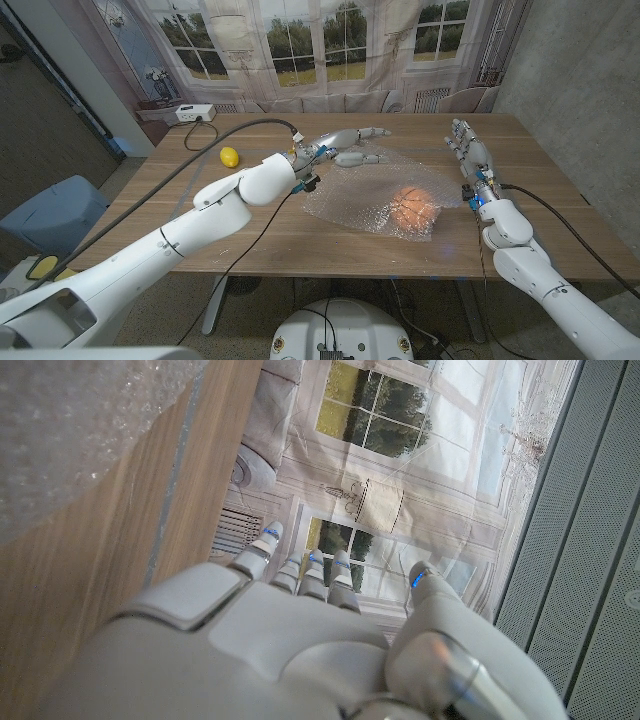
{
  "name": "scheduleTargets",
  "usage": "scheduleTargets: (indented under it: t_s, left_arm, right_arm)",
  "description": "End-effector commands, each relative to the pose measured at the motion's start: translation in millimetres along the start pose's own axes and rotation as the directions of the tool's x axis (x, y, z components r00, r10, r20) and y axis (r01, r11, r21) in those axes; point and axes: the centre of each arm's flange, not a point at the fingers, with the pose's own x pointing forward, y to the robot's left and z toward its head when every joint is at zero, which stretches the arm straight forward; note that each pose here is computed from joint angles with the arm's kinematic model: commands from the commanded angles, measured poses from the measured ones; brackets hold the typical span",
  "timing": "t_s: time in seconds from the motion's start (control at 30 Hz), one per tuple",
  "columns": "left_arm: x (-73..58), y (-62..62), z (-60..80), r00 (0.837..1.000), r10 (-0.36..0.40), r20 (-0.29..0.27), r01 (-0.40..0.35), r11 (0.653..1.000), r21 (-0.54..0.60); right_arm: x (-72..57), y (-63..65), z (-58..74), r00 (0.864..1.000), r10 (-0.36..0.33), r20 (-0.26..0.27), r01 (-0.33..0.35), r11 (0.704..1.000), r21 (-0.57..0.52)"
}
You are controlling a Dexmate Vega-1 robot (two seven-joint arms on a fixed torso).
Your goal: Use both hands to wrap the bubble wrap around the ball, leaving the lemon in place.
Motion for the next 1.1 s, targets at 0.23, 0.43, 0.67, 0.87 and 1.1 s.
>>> scheduleTargets:
  t_s: [0.23, 0.43, 0.67, 0.87, 1.1]
  left_arm:
    - [48.0, -21.7, -13.3, 0.975, -0.222, 0.011, 0.222, 0.975, -0.005]
    - [56.2, -27.5, -10.5, 0.941, -0.334, 0.044, 0.336, 0.942, -0.026]
    - [59.2, -32.8, -1.9, 0.919, -0.387, 0.075, 0.388, 0.922, 0.002]
    - [60.6, -37.2, 10.8, 0.893, -0.446, 0.054, 0.439, 0.892, 0.105]
    - [59.4, -37.5, 18.8, 0.885, -0.464, -0.043, 0.459, 0.850, 0.260]
  right_arm:
    - [-2.5, -4.6, -7.2, 1.000, -0.024, -0.004, 0.024, 1.000, 0.009]
    - [-0.7, -5.3, -10.8, 0.999, -0.030, -0.012, 0.030, 1.000, 0.010]
    - [1.2, -4.8, -14.8, 0.999, -0.033, -0.013, 0.034, 0.999, 0.017]
    - [0.9, -5.8, -15.5, 0.999, -0.045, -0.003, 0.045, 0.999, 0.022]
    - [-1.8, -6.7, -17.3, 0.998, -0.057, 0.003, 0.057, 0.998, 0.029]
